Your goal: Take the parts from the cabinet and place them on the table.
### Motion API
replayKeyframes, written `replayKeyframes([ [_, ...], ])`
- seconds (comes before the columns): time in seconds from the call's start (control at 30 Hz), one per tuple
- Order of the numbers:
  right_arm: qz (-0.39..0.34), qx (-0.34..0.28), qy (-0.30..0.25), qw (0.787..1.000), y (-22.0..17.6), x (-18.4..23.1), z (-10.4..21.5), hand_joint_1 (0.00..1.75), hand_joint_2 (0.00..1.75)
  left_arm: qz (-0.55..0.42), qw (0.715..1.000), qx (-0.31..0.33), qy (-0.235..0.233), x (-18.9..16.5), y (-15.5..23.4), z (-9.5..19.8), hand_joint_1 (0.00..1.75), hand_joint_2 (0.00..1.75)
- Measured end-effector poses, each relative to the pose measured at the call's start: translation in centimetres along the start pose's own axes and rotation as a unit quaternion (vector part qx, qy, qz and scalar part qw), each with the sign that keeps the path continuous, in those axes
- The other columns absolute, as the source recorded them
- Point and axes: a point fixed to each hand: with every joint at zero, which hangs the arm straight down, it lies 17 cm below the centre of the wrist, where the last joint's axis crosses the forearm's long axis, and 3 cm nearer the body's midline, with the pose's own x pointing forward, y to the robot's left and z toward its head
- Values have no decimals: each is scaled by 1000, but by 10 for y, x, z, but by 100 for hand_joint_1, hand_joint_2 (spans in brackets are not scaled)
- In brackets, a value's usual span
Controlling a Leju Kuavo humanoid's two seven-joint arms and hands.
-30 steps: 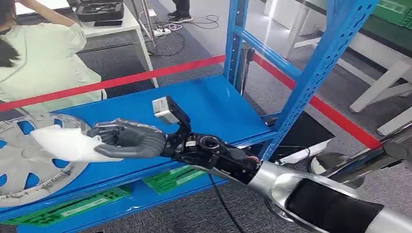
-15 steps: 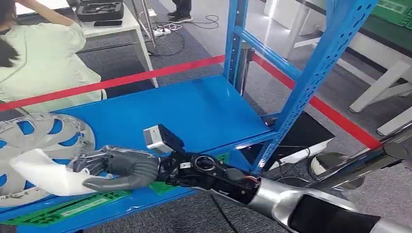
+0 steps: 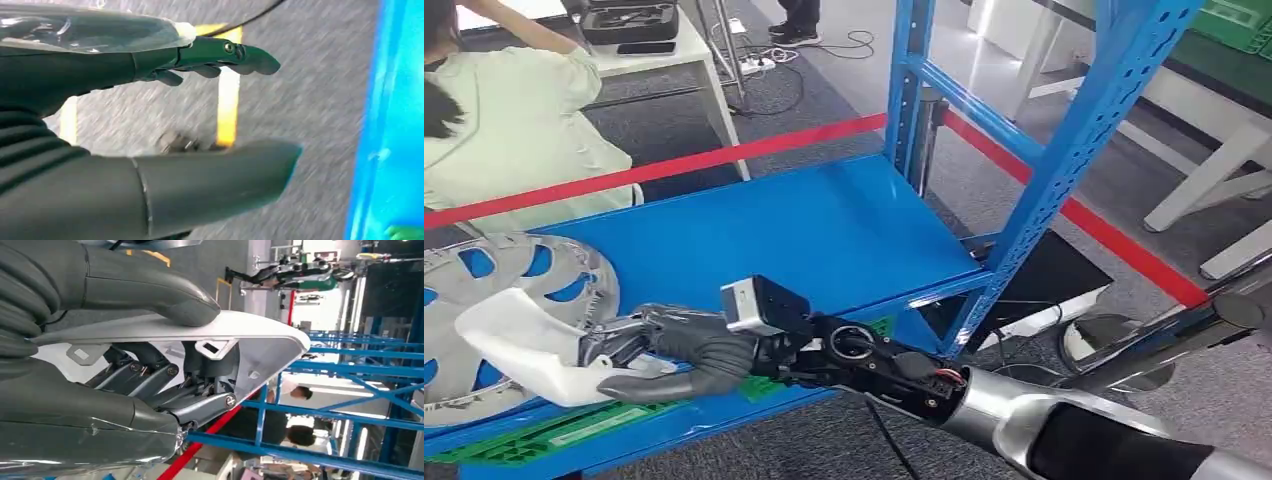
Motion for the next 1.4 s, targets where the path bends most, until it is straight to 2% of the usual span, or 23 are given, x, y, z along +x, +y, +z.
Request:
replayKeyframes([
  [0.53, 7, 2, 1, 1000, 2, 1, 2, 175, 175, 20, 999, 23, -15, 8, 8, -2, 0, 175],
  [1.4, 7, 4, -3, 1000, 7, 6, 1, 175, 175, 62, 998, 5, 4, -3, 2, 2, 0, 175],
])
